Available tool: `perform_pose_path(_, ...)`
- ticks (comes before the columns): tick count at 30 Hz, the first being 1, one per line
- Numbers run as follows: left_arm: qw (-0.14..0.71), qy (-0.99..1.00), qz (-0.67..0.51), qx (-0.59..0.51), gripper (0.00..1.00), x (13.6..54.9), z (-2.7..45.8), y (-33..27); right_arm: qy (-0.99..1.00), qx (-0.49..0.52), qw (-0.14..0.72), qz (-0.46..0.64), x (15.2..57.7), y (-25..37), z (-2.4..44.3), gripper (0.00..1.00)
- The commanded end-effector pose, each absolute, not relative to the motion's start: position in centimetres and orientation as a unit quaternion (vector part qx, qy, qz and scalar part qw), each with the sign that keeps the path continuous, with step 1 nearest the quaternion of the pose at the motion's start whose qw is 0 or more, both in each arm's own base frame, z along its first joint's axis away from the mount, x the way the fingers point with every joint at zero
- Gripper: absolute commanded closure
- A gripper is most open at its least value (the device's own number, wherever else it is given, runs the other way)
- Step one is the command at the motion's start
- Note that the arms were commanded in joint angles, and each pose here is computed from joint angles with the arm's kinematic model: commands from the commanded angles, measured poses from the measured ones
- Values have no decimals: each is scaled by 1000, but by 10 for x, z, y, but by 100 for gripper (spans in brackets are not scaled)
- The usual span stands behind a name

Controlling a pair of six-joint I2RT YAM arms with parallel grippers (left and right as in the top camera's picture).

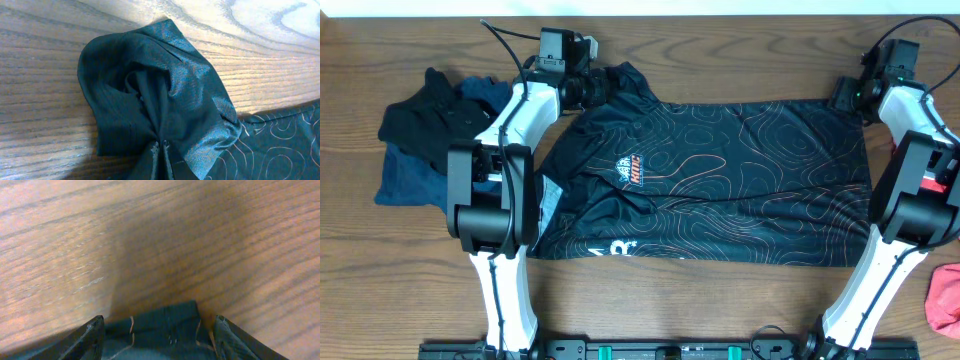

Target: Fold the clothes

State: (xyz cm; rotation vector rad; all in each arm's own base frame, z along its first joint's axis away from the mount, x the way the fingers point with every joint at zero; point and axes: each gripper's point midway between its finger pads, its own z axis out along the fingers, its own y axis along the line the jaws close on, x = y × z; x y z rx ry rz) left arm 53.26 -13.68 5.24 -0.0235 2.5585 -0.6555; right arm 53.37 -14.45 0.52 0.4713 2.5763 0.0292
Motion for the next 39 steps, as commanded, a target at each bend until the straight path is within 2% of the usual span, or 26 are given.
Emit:
perform_pose_path(1, 250, 936, -247, -6, 94, 533, 59, -138, 957, 166, 238, 11, 533, -137, -17, 39)
perform_pose_path(2, 248, 937, -247, -6, 94, 532, 59, -138, 957, 166, 236, 11, 532, -136, -18, 44)
perform_pose_path(3, 245, 938, -246, -7, 94, 531, 58, -138, 958, 165, 233, 12, 532, -134, -19, 55)
perform_pose_path(6, 238, 940, -245, -9, 94, 528, 56, -137, 959, 168, 227, 3, 528, -137, -20, 96)
perform_pose_path(7, 236, 940, -245, -9, 94, 527, 55, -137, 960, 169, 223, 0, 526, -138, -21, 99)
perform_pose_path(14, 223, 944, -242, -15, 94, 519, 61, -133, 956, 218, 197, -23, 507, -154, -13, 99)
perform_pose_path(21, 222, 945, -240, -21, 94, 500, 105, -124, 950, 237, 194, -58, 481, -173, 48, 99)
perform_pose_path(30, 72, 973, -214, -42, 94, 408, 118, -109, 964, 241, 65, -90, 386, -160, 98, 99)
perform_pose_path(34, 6, 979, -203, -24, 94, 372, 113, -105, 967, 237, -9, -98, 348, -153, 101, 99)
perform_pose_path(39, -82, 979, -185, -2, 94, 326, 108, -98, 966, 231, -70, -96, 319, -145, 98, 99)
